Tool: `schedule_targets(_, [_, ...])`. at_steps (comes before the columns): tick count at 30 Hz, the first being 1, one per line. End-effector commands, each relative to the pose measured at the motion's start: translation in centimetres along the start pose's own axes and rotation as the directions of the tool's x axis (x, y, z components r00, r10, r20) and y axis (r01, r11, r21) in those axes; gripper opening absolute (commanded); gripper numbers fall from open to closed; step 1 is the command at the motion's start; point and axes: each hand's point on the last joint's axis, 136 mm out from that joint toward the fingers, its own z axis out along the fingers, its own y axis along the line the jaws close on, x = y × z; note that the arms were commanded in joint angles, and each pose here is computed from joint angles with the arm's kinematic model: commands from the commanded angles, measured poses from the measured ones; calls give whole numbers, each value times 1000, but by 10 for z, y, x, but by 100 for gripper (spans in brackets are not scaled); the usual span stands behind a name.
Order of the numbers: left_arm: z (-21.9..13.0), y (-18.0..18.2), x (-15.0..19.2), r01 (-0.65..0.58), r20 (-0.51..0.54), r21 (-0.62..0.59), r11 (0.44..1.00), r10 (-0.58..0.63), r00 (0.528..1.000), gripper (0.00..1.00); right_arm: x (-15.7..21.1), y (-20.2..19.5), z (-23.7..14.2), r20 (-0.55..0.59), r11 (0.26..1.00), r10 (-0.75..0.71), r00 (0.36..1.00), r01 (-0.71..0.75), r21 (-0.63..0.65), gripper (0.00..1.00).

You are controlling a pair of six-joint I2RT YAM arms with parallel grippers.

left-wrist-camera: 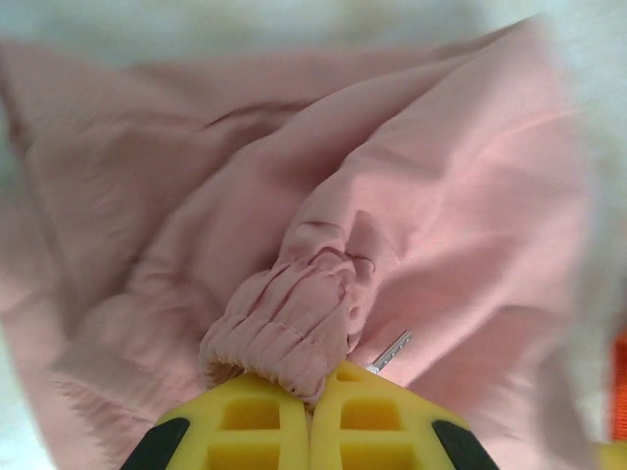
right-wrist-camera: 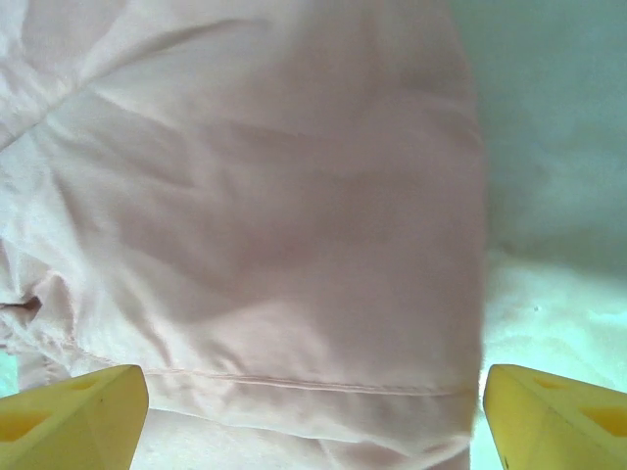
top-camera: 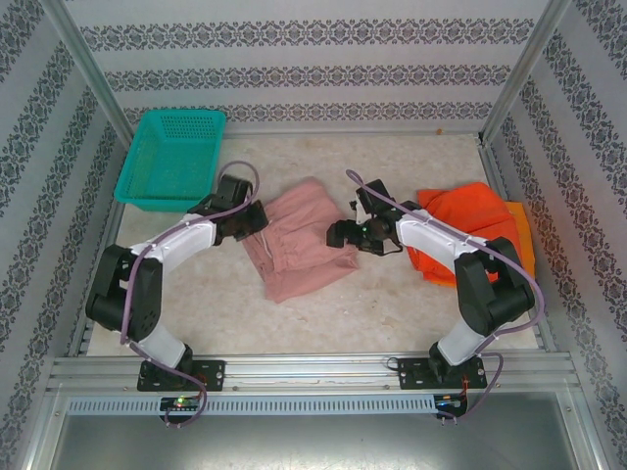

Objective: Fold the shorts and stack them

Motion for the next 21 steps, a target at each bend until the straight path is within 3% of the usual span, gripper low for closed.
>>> schedule_targets(1, [13, 30, 19, 24, -59, -42, 999, -26, 998, 0, 11, -4, 3, -28, 1000, 13, 1000, -14, -11, 89])
schedule_targets(6, [22, 53, 28, 55, -63, -75, 996, -59, 996, 1, 14, -7, 1, -30, 1000, -1, 1000, 1, -8, 89])
schedule_targets(8, [16, 45, 21, 57, -45, -41, 998, -59, 997, 13, 11, -4, -7, -12, 1000, -20, 1000, 20, -13, 89])
schedule_targets(10, [-1, 26, 9, 45, -2, 21, 999, -45, 999, 39, 5, 0, -17, 22, 999, -46, 999, 46, -15, 89])
schedule_targets(13, [-33, 2, -5, 37, 54, 90, 995, -42, 998, 62, -2, 0, -26, 53, 995, -100, 994, 99, 21, 90])
schedule_targets(16, [-53, 0, 2, 52, 57, 107, 993, -58, 997, 72, -6, 5, -31, 71, 990, -142, 987, 141, 22, 90])
schedule_targets(21, [-59, 21, 29, 113, 20, 79, 990, -115, 993, 76, -12, 17, -36, 97, 979, -202, 975, 201, 21, 90])
